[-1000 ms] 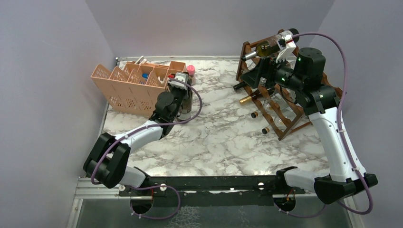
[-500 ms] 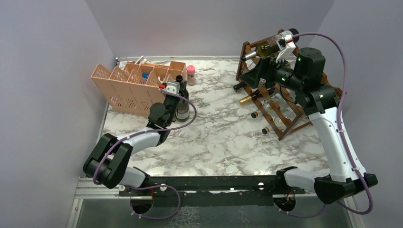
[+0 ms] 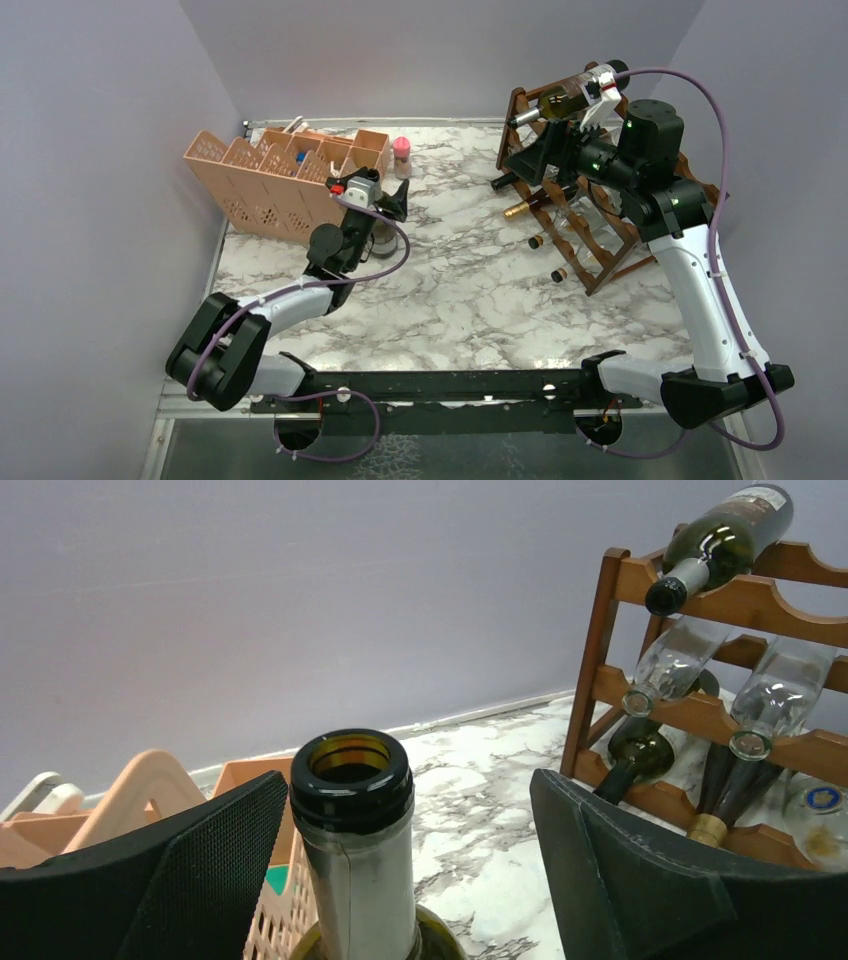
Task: Take the wine bottle off the wine rack
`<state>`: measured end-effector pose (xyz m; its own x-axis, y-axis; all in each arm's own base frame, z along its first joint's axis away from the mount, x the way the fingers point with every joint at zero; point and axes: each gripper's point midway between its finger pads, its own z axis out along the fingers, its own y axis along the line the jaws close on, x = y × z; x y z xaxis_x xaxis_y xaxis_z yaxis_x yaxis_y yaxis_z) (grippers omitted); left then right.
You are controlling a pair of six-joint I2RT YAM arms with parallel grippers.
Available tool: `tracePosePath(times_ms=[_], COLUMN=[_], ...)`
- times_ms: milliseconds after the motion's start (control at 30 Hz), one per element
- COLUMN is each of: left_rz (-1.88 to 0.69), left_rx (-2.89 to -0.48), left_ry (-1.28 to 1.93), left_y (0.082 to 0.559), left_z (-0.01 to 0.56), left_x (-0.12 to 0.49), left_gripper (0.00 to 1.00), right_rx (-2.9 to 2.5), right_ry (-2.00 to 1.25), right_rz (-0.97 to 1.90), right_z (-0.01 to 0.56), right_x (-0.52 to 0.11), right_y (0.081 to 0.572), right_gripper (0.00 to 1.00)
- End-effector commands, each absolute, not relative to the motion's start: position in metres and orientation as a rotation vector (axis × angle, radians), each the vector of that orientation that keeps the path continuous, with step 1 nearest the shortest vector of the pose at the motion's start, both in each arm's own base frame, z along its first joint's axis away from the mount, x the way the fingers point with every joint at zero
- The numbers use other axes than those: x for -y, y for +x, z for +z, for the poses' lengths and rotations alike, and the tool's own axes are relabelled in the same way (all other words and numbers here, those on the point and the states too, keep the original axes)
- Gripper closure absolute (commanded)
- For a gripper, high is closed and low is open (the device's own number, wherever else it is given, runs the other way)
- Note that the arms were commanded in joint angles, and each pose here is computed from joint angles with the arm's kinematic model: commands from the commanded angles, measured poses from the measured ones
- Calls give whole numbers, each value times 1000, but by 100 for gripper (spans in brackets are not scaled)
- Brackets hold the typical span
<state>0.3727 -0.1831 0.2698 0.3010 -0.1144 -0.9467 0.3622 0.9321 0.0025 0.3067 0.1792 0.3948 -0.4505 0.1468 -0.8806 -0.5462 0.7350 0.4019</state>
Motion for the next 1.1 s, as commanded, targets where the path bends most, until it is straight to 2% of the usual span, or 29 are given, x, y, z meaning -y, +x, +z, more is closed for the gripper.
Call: tracePosePath(times_ms=[0,233,533,800,1067], left_rz=[-342,-455,-564,-457,-312], left_rx=[-1233,-1236,-1191,-1071,-1041], left_ry=[206,220,351,388,385], left_y=[368,349,317,296,292], left_z=[281,301,360,431,434], left_x=[177,184,199,180,158], left_gripper=[1,1,1,1,1], right_rx=[-1866,-1879,-1911,-1951,-1963], right_ry=[-320,-316,-306,-247,-4], right_rz=[841,827,841,804,643], right_z=[394,388,379,370,376], right_x=[-183,-183,-188,-185,-160], right_y=[310,316,327,343,381], right_gripper=[0,0,0,0,0])
